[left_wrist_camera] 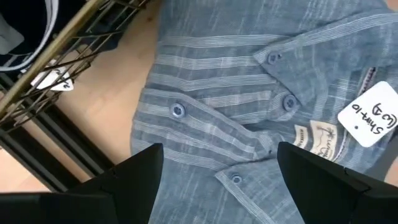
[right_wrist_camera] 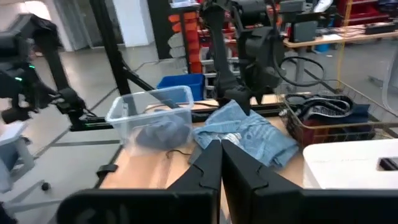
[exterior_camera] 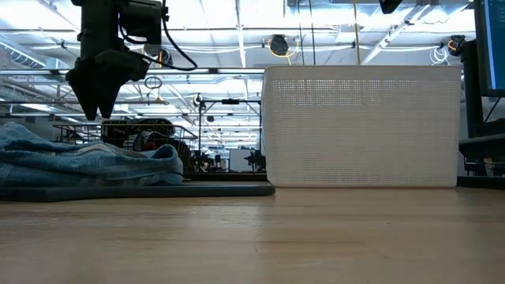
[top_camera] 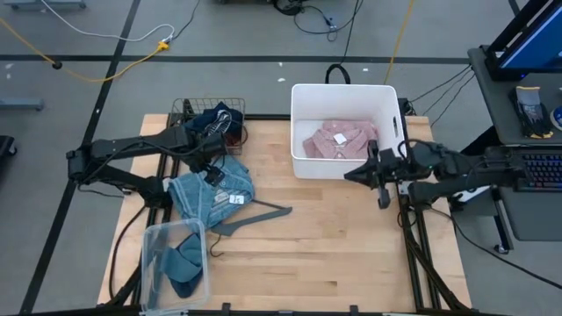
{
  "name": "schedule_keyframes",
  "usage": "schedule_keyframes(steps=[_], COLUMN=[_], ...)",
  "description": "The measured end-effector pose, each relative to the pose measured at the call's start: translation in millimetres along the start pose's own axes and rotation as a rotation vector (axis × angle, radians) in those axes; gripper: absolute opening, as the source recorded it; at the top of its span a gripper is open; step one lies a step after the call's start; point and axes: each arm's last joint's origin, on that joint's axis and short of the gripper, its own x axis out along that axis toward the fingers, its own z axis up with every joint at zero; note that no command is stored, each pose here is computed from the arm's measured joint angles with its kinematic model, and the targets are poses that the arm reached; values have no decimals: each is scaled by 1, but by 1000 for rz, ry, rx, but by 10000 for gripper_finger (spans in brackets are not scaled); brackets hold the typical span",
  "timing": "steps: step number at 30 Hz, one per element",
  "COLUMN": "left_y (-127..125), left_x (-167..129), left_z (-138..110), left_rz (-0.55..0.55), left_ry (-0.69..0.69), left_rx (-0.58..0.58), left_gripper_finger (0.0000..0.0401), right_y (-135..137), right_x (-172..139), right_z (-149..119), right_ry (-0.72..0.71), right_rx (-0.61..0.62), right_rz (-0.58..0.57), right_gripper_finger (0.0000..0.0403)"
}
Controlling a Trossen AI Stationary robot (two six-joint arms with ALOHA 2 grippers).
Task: Pick & Place Cloths
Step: Put the blue shirt into the white bin
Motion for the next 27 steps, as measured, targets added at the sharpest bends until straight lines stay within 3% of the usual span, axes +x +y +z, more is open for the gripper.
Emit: schedule_keyframes(steps=[4,13,21,27], left_y=[2,9,8,12], left_x=[5,51,84,106], left_z=[-1,-17,-21,-30], left_rz=[8,53,-14,-47], left_ry=[13,101,44,39], left_rx=[-4,-6,-11,-19], left_gripper_finger=[319,319,319,313], right_y=[4,10,11,13], right_x=[1,2,17,19], right_z=[-4,-7,-29,-26], right_ry=[3,23,119,79], right_rx=[-4,-16,-26,-6], right_rz=[-24,-10,-89,-75], right_gripper_finger=[1,1,0,0])
